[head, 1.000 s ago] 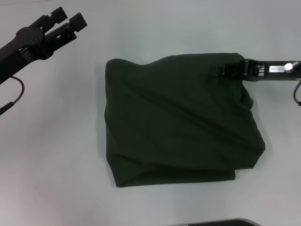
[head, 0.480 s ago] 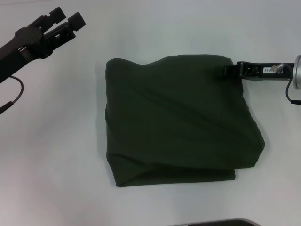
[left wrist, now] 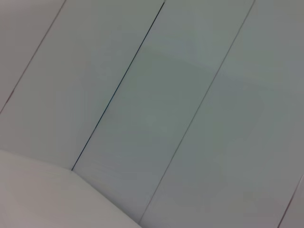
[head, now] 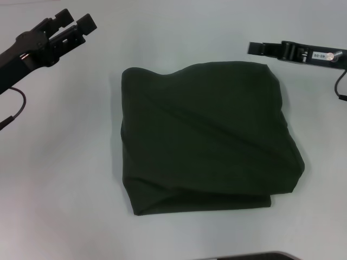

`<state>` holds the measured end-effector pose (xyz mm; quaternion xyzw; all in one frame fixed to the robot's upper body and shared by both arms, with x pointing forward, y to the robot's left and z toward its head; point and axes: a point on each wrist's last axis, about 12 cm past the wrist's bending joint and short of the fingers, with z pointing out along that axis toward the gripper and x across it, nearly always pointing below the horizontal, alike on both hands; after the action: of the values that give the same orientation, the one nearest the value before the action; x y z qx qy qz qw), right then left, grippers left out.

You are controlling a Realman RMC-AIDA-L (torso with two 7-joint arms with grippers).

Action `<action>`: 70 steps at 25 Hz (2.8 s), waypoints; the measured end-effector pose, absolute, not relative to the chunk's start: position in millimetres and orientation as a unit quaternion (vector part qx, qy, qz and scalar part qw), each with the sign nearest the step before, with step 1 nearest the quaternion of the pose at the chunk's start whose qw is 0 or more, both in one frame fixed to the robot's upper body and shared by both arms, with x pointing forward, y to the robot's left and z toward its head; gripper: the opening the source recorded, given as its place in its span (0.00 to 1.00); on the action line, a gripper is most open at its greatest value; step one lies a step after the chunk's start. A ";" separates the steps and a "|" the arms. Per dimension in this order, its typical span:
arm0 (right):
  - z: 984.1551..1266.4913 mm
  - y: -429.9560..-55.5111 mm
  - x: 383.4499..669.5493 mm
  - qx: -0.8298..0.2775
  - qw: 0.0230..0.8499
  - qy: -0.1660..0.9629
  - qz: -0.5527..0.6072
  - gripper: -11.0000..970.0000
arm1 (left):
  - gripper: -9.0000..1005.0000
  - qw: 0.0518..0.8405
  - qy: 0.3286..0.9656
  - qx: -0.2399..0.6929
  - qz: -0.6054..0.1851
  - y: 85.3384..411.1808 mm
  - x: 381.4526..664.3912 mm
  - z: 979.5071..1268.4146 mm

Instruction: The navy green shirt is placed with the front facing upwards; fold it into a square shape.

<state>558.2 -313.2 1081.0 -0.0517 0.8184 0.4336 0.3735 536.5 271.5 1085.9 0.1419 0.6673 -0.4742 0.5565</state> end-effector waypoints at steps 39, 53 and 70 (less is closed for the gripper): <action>1060.0 -221.7 568.9 -0.233 0.269 0.839 0.411 0.14 | 0.92 0.560 0.669 0.135 -0.470 274.5 535.5 1084.9; 1070.3 -227.5 563.4 -0.280 0.316 0.798 0.430 0.15 | 0.91 0.537 0.670 0.141 -0.492 283.3 526.0 1086.2; 1099.9 -294.4 560.8 -0.206 0.419 0.757 0.456 0.79 | 0.91 0.333 0.780 0.158 -0.506 287.0 497.7 1057.8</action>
<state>560.8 -294.4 1099.9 -0.2062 0.7572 0.4564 0.4194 497.7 287.0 1057.8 0.1581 0.7801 -0.5058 0.3326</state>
